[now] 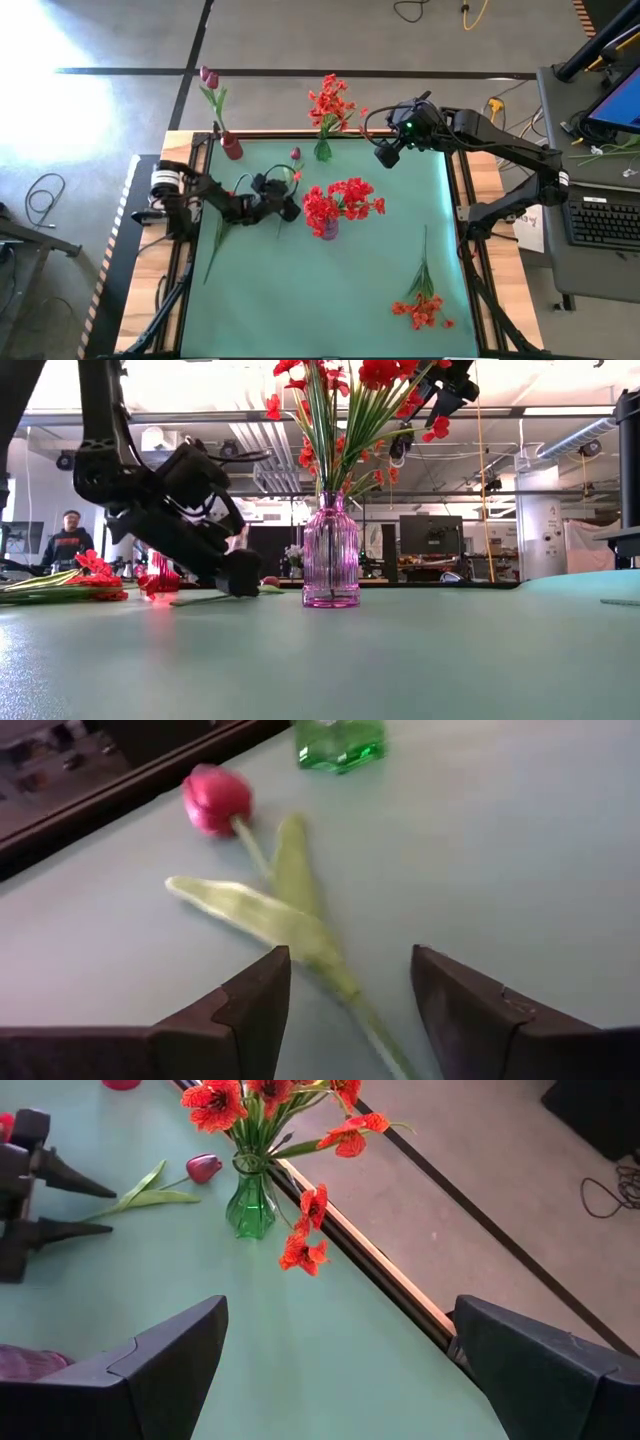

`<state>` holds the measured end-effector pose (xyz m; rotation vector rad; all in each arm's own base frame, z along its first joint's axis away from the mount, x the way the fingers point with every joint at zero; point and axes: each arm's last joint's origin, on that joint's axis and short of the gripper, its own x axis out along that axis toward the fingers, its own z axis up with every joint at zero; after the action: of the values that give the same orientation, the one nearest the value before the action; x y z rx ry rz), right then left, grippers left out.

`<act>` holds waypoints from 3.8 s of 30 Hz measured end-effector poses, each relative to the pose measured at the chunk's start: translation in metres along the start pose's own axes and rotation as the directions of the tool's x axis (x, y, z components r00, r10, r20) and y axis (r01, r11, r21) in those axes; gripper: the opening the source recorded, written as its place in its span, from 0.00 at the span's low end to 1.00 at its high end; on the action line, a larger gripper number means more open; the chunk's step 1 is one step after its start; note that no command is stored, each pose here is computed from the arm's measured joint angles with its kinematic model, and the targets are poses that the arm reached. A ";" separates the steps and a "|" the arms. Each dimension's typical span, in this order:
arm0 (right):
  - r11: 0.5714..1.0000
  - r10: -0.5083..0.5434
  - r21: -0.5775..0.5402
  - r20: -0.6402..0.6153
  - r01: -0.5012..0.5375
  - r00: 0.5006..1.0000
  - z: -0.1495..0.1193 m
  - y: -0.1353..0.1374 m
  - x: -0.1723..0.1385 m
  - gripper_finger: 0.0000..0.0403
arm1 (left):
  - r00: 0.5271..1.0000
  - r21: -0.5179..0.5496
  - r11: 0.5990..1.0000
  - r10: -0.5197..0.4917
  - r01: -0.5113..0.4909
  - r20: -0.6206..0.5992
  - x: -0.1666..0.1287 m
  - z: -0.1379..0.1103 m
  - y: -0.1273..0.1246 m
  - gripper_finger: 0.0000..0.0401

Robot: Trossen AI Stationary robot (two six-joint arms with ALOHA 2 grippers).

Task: Sort flowers into vase by color
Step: Put the pink flower into the red vase

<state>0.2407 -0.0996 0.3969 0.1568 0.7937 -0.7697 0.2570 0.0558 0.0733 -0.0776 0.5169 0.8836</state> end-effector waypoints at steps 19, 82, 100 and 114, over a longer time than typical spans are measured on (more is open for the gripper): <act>1.000 0.000 -0.001 -0.001 0.000 1.000 0.000 0.000 0.000 0.95 | 1.000 -0.201 0.979 0.020 -0.023 -0.016 0.004 -0.005 0.002 0.02; 0.650 0.760 -0.624 0.548 -0.434 0.349 0.055 0.104 -0.033 0.95 | 0.175 0.367 0.627 -0.634 0.687 0.754 -0.175 0.229 0.052 0.00; 0.663 0.722 -0.555 0.651 -0.503 0.234 0.069 0.127 -0.006 0.92 | 0.170 0.366 0.626 -0.630 0.688 0.758 -0.156 0.228 0.036 0.00; 0.674 0.713 -0.553 0.659 -0.490 0.237 0.071 0.124 -0.002 0.49 | 0.178 0.364 0.625 -0.635 0.690 0.752 -0.143 0.228 0.025 0.00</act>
<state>0.3652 -0.0374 0.4304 -0.1415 -0.2040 0.1038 0.2544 0.0315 0.3430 0.0800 -0.5086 -0.0548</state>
